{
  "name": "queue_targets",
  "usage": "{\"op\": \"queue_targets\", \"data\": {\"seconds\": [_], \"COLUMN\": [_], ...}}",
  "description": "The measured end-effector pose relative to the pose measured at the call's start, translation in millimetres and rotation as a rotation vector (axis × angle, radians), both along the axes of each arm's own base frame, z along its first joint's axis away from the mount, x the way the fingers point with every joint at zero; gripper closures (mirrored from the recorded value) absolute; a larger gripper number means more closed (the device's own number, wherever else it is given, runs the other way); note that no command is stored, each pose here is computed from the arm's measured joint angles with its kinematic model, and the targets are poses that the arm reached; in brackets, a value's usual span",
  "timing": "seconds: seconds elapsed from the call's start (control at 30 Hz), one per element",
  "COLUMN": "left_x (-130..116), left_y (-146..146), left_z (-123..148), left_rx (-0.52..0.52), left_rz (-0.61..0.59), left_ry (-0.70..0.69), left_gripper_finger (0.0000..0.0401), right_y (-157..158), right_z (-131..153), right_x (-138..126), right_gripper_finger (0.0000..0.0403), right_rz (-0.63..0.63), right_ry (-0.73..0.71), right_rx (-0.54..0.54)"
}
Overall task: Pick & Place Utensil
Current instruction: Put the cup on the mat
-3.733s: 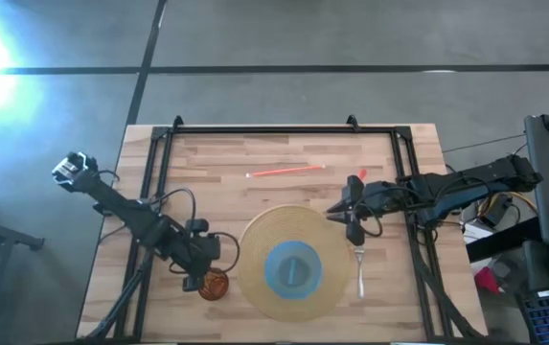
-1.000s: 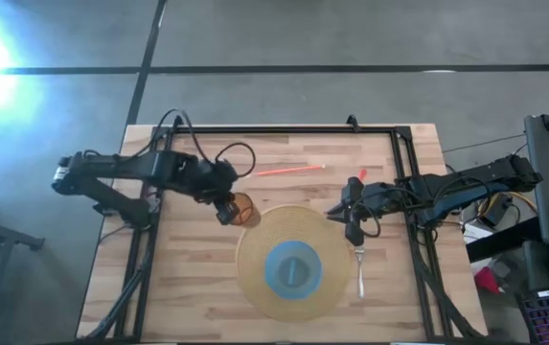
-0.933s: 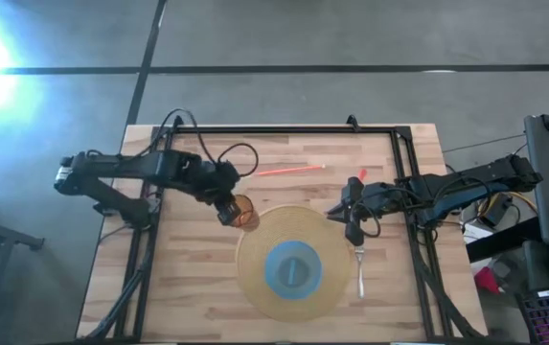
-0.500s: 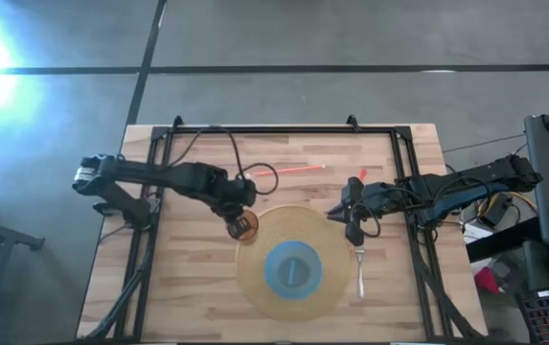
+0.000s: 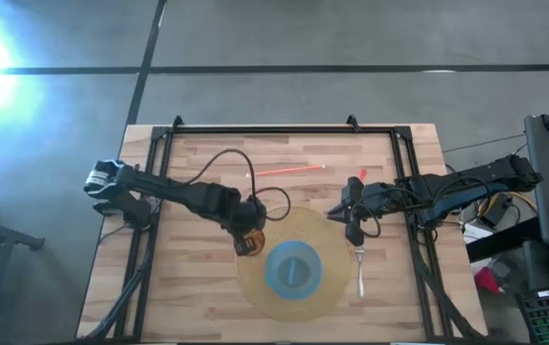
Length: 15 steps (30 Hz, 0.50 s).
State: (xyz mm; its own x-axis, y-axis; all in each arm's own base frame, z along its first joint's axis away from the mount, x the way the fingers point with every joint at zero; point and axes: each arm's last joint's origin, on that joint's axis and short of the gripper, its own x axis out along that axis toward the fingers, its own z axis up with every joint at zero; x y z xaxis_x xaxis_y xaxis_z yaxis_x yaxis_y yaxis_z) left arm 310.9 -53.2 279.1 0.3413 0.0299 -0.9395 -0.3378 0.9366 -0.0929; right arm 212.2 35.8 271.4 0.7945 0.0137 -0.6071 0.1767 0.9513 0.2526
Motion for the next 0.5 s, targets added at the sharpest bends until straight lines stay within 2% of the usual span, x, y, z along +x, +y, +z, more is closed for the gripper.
{"op": "queue_targets", "data": {"seconds": [0.2,0.5], "left_x": [-0.4,-2.2], "left_y": [-6.0,-4.8], "left_z": [-3.4,-15.1], "left_rx": [0.067,0.1], "left_rz": [-0.008,0.001], "left_ry": [0.011,0.021], "left_gripper_finger": [0.0395,0.0391], "right_y": [0.0,-0.1], "right_z": [-0.8,-2.1], "right_x": [-0.1,-0.4], "right_gripper_finger": [0.0351,0.0351], "right_rz": [0.0,-0.002], "right_ry": [0.002,0.006], "right_rx": [0.0,0.002]}}
